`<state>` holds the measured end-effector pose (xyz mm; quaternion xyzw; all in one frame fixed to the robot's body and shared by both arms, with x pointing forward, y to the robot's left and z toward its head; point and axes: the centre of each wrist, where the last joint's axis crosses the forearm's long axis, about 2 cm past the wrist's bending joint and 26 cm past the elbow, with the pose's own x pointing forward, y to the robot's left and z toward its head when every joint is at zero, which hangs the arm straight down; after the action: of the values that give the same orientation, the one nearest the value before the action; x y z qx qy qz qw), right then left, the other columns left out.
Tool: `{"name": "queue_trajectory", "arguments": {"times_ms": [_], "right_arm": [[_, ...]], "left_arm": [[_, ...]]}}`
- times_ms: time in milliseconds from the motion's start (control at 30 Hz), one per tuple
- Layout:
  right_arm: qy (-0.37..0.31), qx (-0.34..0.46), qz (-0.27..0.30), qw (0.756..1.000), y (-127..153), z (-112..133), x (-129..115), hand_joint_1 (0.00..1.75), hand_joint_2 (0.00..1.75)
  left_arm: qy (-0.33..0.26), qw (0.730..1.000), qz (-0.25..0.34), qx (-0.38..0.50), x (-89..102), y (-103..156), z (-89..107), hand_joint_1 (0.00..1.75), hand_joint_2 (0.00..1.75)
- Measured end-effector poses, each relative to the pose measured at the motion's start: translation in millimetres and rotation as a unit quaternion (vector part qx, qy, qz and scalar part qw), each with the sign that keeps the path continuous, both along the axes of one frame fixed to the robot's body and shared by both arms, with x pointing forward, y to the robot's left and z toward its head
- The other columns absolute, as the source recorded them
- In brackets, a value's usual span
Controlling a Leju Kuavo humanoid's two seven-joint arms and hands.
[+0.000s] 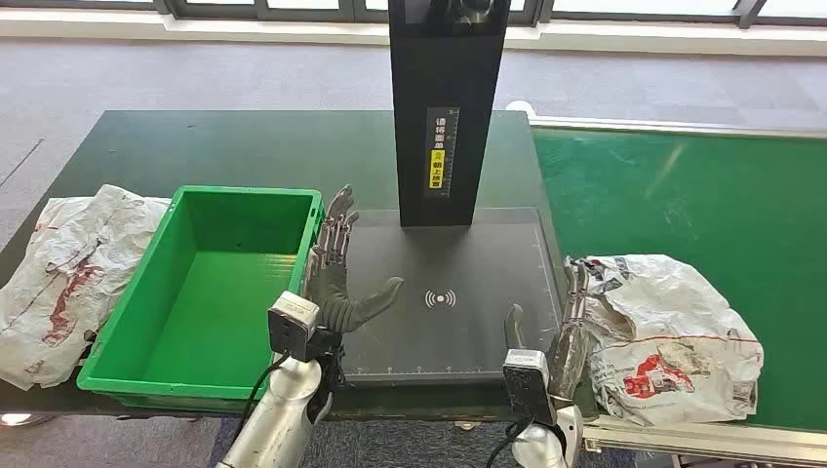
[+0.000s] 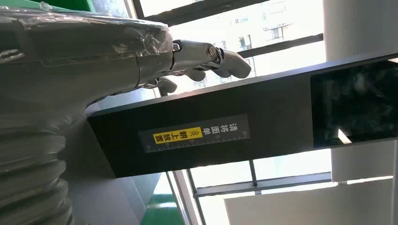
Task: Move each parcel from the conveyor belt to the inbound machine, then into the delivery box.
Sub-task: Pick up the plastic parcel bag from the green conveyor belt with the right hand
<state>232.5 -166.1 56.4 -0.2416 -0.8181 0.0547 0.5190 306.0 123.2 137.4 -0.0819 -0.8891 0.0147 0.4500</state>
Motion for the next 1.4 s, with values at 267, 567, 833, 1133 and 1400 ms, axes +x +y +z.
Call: {"name": "queue_trajectory", "arguments": {"times_ms": [267,567,833,1133,1400], "right_arm": [[0.055,-0.266,-0.127,0.954,-60.0,13.3,16.8,0.0,1.75],[0.088,-0.318,-0.229,0.916,-116.5,18.8,32.1,0.0,1.75],[0.117,-0.324,-0.273,0.898,-151.9,15.3,45.1,0.0,1.75],[0.176,-0.122,-0.297,0.931,-186.3,-34.9,51.6,0.0,1.75],[0.268,-0.122,-0.303,0.907,-193.7,-50.6,44.9,0.0,1.75]], "left_arm": [[0.005,1.0,0.014,-0.014,-2.2,8.3,-2.4,0.0,1.75],[0.015,0.999,0.033,-0.028,-3.1,18.9,-7.0,0.0,1.75],[0.023,0.99,0.134,0.024,-7.9,26.7,-14.3,0.0,1.75],[0.041,0.982,0.181,0.03,-22.3,39.5,-26.9,0.0,1.75],[0.047,0.978,0.203,0.025,-27.7,51.6,-30.3,0.0,1.75]]}}
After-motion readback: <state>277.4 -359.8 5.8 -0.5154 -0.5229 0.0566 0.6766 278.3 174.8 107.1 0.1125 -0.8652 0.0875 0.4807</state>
